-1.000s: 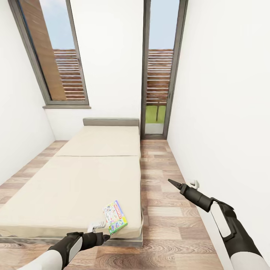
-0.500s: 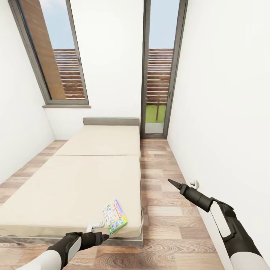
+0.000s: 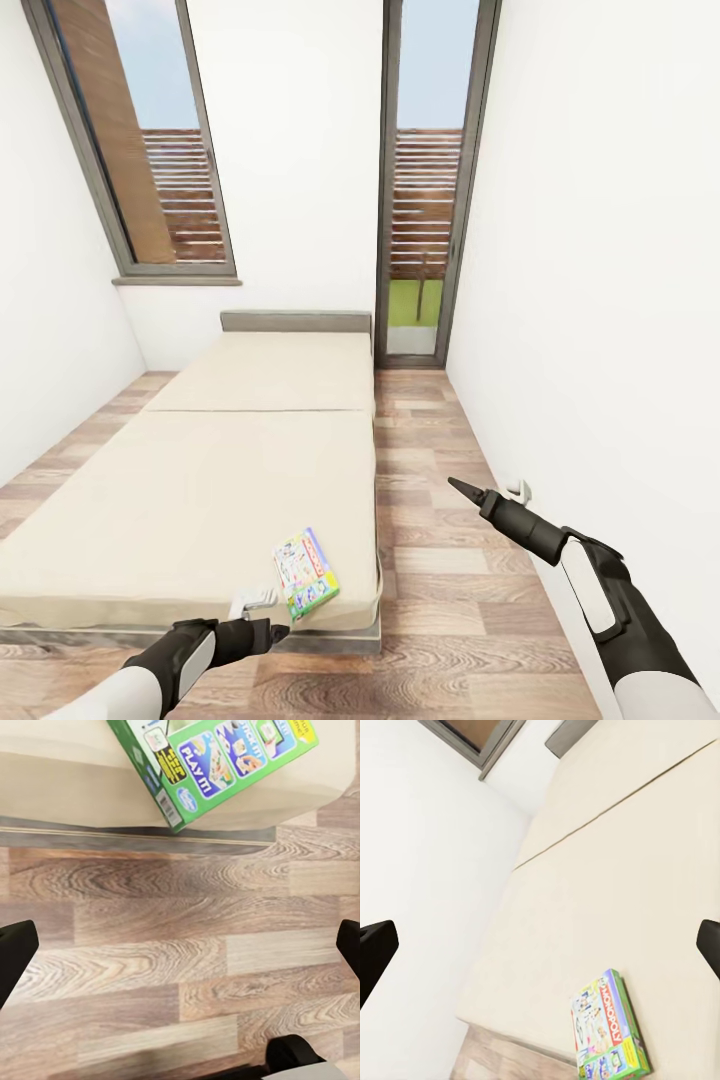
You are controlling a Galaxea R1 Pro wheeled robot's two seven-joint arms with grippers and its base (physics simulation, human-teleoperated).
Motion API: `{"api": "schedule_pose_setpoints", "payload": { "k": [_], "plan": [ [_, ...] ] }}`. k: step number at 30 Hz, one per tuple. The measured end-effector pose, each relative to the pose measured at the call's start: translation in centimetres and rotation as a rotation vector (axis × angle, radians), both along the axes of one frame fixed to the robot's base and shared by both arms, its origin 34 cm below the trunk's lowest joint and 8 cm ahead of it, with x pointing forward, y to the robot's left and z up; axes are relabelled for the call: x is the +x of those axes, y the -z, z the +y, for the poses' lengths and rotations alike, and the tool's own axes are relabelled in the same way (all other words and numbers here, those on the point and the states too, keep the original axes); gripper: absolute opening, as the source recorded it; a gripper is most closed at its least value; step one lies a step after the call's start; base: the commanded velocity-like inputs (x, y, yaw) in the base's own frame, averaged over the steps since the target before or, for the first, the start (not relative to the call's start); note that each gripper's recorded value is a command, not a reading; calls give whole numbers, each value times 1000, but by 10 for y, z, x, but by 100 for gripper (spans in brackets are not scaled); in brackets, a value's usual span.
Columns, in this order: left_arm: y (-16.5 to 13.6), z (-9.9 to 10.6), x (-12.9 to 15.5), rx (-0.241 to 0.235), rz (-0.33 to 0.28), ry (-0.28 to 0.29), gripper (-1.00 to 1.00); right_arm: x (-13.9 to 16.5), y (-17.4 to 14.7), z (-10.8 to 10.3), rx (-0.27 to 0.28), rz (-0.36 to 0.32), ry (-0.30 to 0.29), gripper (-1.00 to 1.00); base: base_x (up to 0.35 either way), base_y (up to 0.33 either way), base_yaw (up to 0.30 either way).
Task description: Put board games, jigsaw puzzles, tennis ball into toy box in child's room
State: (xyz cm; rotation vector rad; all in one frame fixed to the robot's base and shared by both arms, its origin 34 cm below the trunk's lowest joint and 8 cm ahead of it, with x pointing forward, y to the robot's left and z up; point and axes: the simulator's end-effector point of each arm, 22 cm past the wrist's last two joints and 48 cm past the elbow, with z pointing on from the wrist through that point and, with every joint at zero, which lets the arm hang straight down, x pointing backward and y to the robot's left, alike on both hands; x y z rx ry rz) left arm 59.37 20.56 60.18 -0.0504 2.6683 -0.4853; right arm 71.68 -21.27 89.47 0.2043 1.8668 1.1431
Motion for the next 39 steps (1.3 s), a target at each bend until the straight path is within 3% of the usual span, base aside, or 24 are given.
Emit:
{"api": "schedule_pose_setpoints", "payload": {
  "k": [28,39],
  "plan": [
    [44,-2,-1,-16,-3,8,100,-1,45,-3,-1,0,3,100,0,0,0],
    [53,-20,-3,-115,-16,51,100,-2,64,-4,-4,-1,4,100,0,0,0]
  ]
}}
